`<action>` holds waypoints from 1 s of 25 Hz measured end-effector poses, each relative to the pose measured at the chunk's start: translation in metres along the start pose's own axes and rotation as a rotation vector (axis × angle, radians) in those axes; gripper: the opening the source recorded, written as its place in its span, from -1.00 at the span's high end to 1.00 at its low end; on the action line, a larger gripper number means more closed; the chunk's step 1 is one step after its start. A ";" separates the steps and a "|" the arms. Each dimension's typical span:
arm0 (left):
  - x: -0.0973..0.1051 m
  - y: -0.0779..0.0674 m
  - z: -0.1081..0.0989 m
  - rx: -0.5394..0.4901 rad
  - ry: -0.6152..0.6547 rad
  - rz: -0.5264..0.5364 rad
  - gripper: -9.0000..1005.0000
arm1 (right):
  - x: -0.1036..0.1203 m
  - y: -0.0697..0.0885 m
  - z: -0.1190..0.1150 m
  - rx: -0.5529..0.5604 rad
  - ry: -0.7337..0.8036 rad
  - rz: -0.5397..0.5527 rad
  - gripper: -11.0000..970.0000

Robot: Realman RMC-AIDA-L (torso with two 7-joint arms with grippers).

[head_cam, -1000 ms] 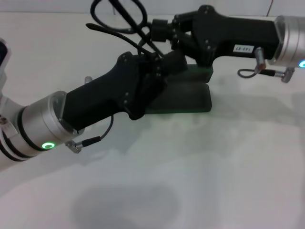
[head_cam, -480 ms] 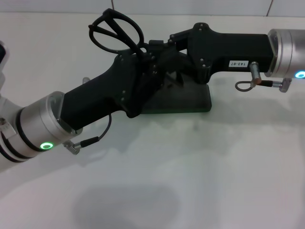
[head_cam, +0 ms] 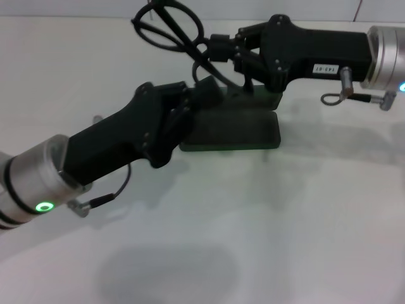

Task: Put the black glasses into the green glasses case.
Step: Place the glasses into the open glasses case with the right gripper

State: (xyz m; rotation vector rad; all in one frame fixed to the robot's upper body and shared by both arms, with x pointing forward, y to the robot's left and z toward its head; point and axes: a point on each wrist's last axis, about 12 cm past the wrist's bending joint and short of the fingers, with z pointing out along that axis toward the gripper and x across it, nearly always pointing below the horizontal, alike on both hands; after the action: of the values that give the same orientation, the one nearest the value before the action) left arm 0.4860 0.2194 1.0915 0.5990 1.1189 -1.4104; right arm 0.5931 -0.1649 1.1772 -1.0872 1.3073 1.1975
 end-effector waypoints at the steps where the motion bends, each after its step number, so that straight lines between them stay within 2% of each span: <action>1: -0.001 -0.001 -0.005 -0.007 0.009 0.003 0.91 | -0.001 -0.002 -0.001 0.014 0.008 -0.006 0.81; 4: -0.005 -0.005 -0.027 -0.035 0.042 0.017 0.91 | -0.002 -0.010 0.000 0.050 0.089 -0.046 0.80; 8: -0.009 -0.014 -0.052 -0.070 0.053 0.042 0.91 | 0.004 -0.017 0.012 0.091 0.352 -0.142 0.79; 11: -0.009 -0.019 -0.063 -0.096 0.050 0.054 0.91 | 0.011 -0.015 0.030 0.122 0.525 -0.223 0.78; 16: -0.008 -0.020 -0.066 -0.114 0.042 0.061 0.91 | 0.035 -0.009 0.059 0.188 0.741 -0.379 0.76; 19: -0.007 -0.019 -0.063 -0.113 0.042 0.062 0.91 | 0.045 -0.008 0.069 0.236 0.806 -0.465 0.75; 25: -0.007 -0.018 -0.062 -0.115 0.037 0.063 0.91 | 0.051 -0.007 0.067 0.274 0.835 -0.522 0.74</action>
State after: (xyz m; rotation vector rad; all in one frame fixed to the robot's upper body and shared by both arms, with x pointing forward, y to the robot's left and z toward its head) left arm 0.4545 0.2750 1.0774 0.5749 1.1922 -1.2767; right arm 0.6028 -0.0982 1.1267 -1.6646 1.5820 0.1398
